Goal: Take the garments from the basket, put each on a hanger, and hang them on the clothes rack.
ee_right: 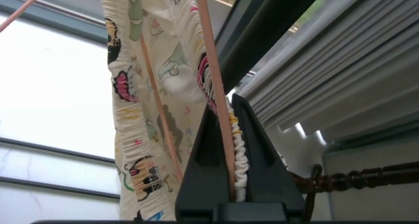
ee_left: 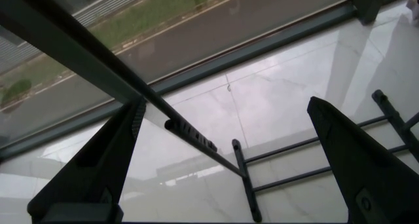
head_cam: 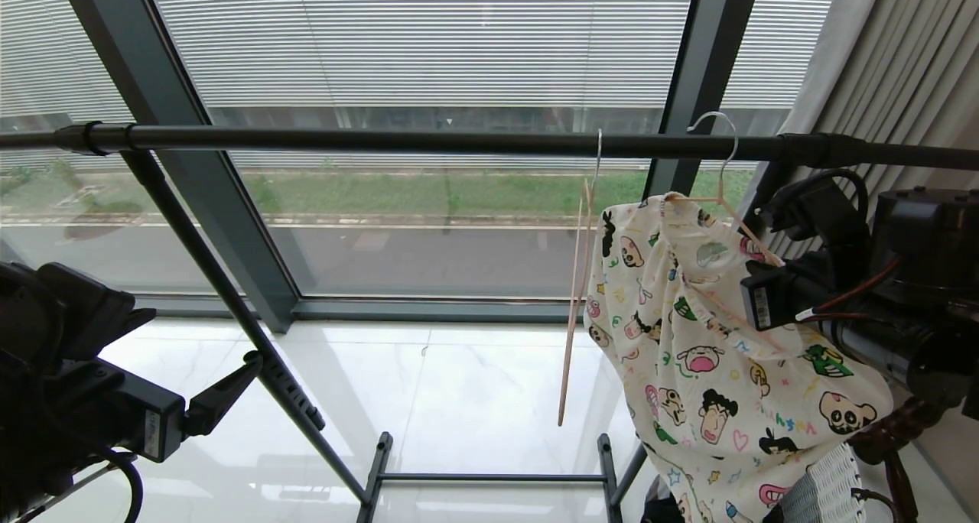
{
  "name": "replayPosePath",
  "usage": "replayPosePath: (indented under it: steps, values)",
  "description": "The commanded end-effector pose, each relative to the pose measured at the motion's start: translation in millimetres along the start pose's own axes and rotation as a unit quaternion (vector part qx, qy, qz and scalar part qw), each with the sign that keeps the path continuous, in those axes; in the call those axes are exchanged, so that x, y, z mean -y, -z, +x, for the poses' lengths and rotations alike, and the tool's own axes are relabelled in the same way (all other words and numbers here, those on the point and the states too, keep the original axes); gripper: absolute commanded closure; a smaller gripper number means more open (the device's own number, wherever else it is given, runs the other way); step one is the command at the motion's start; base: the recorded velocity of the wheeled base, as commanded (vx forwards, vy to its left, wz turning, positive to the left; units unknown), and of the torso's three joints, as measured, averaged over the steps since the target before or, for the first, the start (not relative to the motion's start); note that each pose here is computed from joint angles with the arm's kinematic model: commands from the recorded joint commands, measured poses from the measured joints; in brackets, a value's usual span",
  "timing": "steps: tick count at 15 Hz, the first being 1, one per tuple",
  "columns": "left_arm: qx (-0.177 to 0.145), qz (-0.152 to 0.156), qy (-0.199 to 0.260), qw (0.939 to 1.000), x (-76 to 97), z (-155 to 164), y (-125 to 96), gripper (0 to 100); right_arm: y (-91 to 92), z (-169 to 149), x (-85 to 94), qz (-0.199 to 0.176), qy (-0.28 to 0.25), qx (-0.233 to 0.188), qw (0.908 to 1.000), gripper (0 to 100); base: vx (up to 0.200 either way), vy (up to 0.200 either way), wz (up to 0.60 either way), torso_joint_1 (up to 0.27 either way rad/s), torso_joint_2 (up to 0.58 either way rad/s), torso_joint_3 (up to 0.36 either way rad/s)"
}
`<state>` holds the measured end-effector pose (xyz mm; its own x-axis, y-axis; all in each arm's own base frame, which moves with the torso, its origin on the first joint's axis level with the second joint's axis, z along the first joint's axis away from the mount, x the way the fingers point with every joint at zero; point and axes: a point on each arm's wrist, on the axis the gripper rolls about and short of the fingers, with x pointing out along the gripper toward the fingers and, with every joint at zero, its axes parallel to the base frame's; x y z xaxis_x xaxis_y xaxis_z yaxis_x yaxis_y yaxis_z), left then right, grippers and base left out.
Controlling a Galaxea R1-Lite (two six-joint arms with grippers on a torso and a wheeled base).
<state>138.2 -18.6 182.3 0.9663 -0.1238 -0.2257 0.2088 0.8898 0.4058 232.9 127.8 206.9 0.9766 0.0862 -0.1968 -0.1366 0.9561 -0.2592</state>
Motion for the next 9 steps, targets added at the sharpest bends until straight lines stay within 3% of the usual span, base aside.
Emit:
replayPosePath:
  steps: [1, 9]
  values:
    - [-0.001, 0.000, 0.002, 1.0000, 1.1, -0.5, 1.4, 0, 0.7, 2.8, -1.6, -0.001, -0.001, -0.003, 1.0000, 100, 0.000, 0.000, 0.00, 0.000, 0.00, 0.000]
    - [-0.002, 0.000, 0.002, 1.0000, 2.5, -4.0, 4.6, 0, 2.3, 5.7, -3.2, -0.003, 0.001, -0.007, 1.0000, 100, 0.000, 0.000, 0.00, 0.000, 0.00, 0.000]
